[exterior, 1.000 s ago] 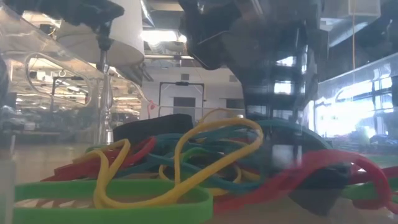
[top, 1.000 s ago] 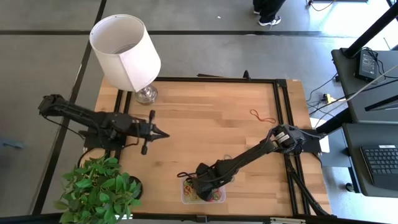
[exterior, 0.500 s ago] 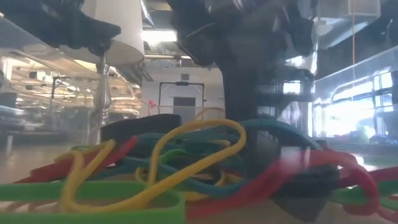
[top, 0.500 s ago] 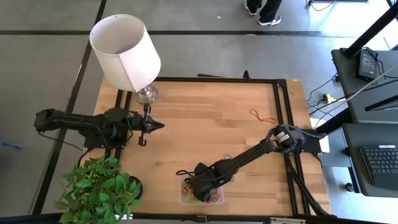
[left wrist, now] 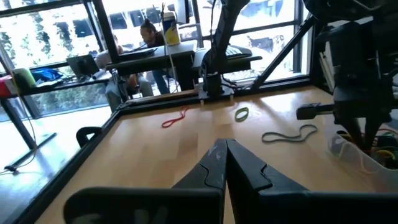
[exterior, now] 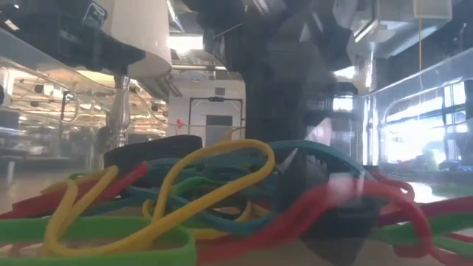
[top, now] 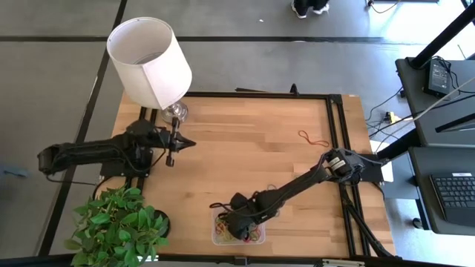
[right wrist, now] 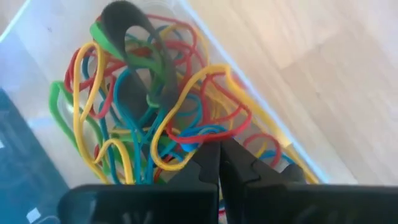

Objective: Pick and place rubber bands into bin
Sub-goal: Put the blue rubber band into the transparent bin

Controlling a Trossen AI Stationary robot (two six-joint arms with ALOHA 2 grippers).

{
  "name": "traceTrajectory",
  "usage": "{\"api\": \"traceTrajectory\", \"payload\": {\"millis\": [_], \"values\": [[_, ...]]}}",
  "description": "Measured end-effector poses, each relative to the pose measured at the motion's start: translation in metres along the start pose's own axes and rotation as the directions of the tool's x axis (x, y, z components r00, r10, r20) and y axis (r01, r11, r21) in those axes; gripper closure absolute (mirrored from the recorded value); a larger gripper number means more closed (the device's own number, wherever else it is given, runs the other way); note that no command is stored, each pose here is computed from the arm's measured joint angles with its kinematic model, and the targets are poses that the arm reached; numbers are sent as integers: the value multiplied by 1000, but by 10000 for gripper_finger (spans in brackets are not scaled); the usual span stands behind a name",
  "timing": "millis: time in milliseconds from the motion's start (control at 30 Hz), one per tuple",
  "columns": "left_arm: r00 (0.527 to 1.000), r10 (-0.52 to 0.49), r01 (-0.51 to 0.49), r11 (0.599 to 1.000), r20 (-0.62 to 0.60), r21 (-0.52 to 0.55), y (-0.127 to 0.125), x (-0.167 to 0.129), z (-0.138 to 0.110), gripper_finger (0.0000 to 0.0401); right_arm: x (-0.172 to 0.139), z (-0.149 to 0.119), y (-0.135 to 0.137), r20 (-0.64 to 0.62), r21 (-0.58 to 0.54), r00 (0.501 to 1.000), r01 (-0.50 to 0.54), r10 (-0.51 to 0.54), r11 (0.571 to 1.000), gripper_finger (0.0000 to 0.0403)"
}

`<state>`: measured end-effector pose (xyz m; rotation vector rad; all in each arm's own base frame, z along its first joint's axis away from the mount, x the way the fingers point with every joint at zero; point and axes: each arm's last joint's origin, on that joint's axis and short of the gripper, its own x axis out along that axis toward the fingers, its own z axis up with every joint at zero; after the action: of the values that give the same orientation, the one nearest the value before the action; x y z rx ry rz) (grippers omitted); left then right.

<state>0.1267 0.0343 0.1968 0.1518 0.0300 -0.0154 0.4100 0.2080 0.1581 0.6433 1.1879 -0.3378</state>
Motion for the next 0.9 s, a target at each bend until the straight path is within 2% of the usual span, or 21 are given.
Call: {"api": "traceTrajectory", "payload": {"millis": [67,233,333,533,767,900], "values": [[1000,-10,10,1000,5,-14,1,-2,0,400,0,0,0,11,0,1000,5,-5,1000,403],[999,-50,47,990,-17,-132,-2,-11,-2,400,0,0,0,11,0,1000,6,-6,1000,403],[999,-29,23,982,-33,-186,-6,-17,-2,400,0,0,0,11,-1,1000,6,-6,1000,403],[992,130,-129,975,-8,-179,-16,-30,2,400,0,1,0,18,-4,1000,10,-10,1000,403],[979,201,-200,965,-13,-168,-27,-40,2,400,0,0,0,27,-6,1000,16,-16,1000,402],[978,199,-205,968,-58,-146,-31,-39,-4,399,0,0,0,48,-11,999,25,-24,1000,402]]}}
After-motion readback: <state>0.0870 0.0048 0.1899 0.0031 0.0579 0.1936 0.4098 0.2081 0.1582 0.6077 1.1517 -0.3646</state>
